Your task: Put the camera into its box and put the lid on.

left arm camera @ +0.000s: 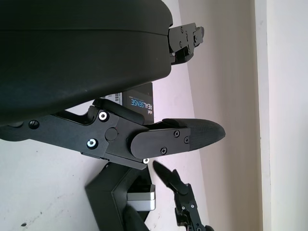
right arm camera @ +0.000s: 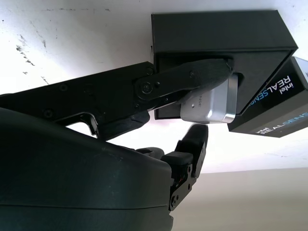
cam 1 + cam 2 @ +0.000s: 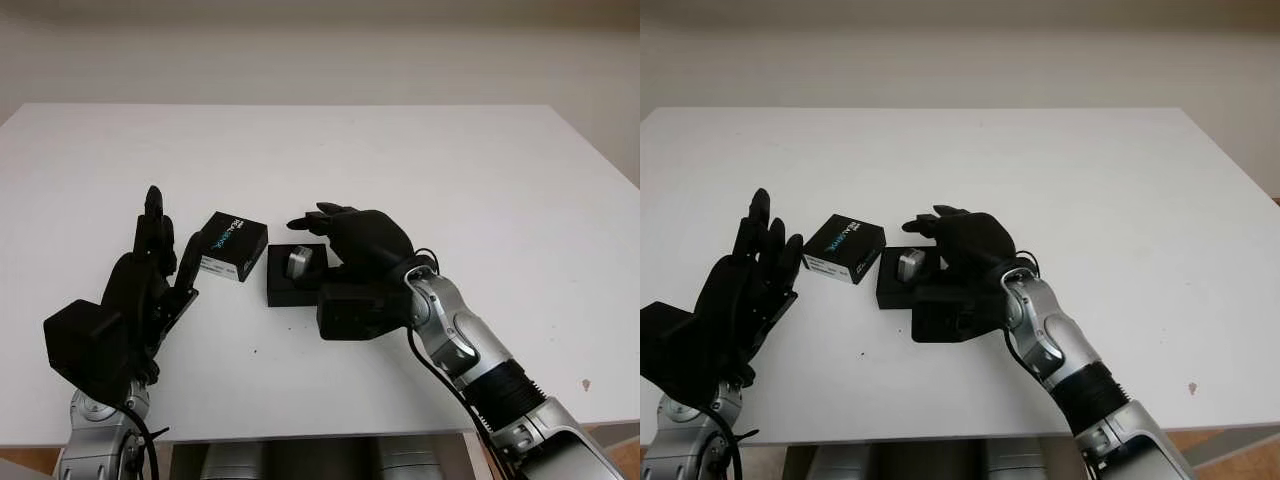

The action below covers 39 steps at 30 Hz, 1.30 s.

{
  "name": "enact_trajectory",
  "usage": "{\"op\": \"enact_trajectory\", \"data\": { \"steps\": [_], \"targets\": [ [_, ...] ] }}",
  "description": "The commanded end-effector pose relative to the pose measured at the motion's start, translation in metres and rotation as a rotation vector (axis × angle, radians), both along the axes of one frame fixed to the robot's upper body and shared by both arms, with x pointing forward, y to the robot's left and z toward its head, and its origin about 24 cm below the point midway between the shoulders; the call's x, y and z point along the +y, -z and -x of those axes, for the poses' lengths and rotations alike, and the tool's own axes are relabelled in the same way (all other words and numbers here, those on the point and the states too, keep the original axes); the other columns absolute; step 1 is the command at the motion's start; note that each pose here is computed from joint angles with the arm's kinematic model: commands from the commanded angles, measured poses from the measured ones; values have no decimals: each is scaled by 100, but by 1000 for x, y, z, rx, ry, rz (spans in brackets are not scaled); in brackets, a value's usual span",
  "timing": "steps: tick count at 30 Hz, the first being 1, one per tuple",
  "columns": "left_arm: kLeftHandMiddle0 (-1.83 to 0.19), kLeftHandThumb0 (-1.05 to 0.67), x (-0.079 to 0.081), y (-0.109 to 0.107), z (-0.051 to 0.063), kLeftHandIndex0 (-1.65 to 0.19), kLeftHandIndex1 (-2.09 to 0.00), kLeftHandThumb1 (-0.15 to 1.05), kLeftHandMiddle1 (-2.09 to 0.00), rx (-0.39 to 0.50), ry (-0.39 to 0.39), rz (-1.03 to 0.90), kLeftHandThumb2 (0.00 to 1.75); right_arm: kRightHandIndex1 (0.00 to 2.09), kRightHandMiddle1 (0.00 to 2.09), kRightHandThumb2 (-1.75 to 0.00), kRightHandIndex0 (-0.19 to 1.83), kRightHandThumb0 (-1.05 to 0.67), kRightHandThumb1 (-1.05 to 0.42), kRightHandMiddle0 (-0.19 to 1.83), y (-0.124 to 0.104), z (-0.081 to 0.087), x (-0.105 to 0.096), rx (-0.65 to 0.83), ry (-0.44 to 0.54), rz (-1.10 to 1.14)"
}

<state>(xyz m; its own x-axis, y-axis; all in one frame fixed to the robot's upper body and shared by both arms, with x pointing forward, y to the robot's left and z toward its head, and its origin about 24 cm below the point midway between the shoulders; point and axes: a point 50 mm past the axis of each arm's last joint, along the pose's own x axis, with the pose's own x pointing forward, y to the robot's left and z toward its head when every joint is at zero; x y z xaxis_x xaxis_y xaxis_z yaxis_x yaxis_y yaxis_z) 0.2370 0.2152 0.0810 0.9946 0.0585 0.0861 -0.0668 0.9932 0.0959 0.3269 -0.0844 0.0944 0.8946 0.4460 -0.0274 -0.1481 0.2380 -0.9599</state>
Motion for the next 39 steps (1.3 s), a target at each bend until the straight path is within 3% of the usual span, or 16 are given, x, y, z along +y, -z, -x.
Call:
{"op": "enact_trajectory", "data": {
  "steps": [1,8,18,22,28,39],
  "targets": [
    [18,-65,-2,-4,0,17,-5,105,-6,-18,3,-2,48,9,107,-5,39,-66,-103,28,-6,-2,0,-26,2,7],
    [18,-63,-3,-4,0,17,-5,105,-5,-20,5,2,48,16,142,-7,54,-57,-104,48,-7,0,2,-46,3,-13],
    [18,-63,-1,-5,-1,18,-5,105,-5,-20,11,-1,48,28,178,-11,60,-53,-105,44,-11,2,4,-115,-8,47],
    [19,-62,-1,-6,-3,18,-5,105,-5,-19,13,-1,48,62,194,-10,46,-52,-105,40,-15,5,5,-178,-19,69],
    [19,-62,-2,-7,-4,18,-5,105,-5,-21,15,1,47,72,187,-7,41,-53,-105,40,-20,9,7,-253,-33,101],
    [19,-60,-2,-6,-4,19,-5,105,-5,-19,13,0,47,69,178,-6,41,-52,-105,43,-24,15,8,-277,-37,121]
  ]
}}
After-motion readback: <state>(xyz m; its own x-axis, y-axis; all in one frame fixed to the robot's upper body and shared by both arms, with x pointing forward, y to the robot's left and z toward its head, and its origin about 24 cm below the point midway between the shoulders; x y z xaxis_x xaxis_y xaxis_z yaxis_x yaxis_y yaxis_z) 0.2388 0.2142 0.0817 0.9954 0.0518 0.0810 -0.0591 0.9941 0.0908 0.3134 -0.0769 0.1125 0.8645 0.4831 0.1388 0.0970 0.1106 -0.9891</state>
